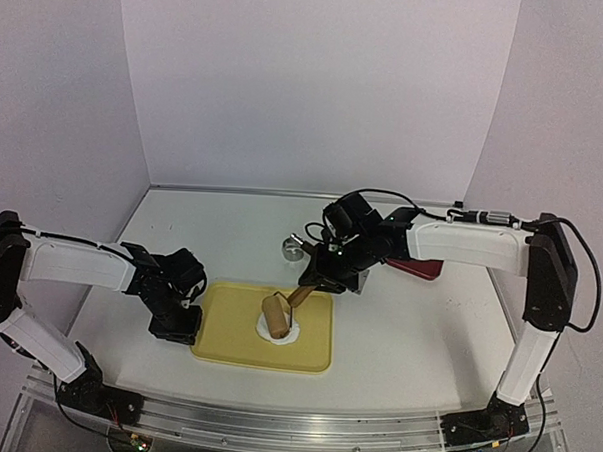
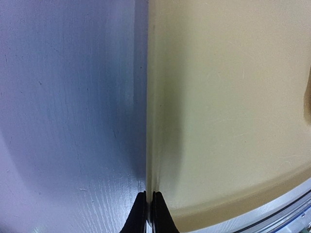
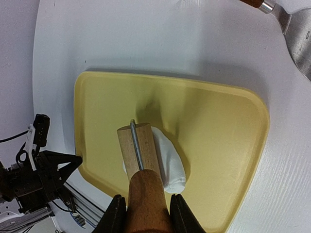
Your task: Roll out the dumpling wrappers from the dough
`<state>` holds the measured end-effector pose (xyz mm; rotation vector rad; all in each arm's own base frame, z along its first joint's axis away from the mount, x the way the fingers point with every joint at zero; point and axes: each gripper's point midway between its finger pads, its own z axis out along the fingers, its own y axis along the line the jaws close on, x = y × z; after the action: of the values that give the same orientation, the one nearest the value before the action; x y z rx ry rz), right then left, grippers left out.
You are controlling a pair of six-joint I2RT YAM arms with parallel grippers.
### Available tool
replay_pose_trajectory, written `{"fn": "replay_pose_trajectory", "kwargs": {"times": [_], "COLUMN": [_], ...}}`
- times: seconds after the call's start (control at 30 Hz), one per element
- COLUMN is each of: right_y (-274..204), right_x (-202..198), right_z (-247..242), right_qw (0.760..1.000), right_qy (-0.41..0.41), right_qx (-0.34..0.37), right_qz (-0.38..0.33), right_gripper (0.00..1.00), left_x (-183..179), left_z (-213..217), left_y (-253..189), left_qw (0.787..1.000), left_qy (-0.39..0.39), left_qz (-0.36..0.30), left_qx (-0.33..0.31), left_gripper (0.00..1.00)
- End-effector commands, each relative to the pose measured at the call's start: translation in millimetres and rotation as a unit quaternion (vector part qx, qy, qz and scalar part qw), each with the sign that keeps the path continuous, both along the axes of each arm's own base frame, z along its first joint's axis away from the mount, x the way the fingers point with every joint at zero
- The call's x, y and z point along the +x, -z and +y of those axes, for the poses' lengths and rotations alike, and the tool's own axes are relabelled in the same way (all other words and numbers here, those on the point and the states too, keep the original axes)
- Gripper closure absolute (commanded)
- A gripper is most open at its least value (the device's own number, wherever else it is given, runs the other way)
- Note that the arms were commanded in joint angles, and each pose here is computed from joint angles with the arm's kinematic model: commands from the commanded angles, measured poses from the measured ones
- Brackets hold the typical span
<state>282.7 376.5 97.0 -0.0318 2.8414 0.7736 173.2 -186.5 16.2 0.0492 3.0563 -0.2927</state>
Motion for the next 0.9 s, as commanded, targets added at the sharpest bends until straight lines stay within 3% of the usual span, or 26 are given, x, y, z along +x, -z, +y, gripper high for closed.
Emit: {"fn": "replay_pose_trajectory", "kwargs": {"times": [0.0, 0.87], "right_y": [109, 107], "right_x": [-72, -75], "right_z": [-172, -191], "right_qw": [0.917, 0.914], "right_qy": [-0.012, -0.010], "right_qx": [-0.376, -0.385], "right_qz": [0.136, 0.131], "right_gripper": [1.00, 1.00], "left_x": [15, 23], "left_z": [-7, -13], "left_y": [-12, -11], "left_qw": [1.000, 0.999], "left_qy": [-0.002, -0.001], "left_qz": [-0.031, -0.033], "left_qx": [-0.006, -0.001], "left_gripper": [1.00, 1.00]}}
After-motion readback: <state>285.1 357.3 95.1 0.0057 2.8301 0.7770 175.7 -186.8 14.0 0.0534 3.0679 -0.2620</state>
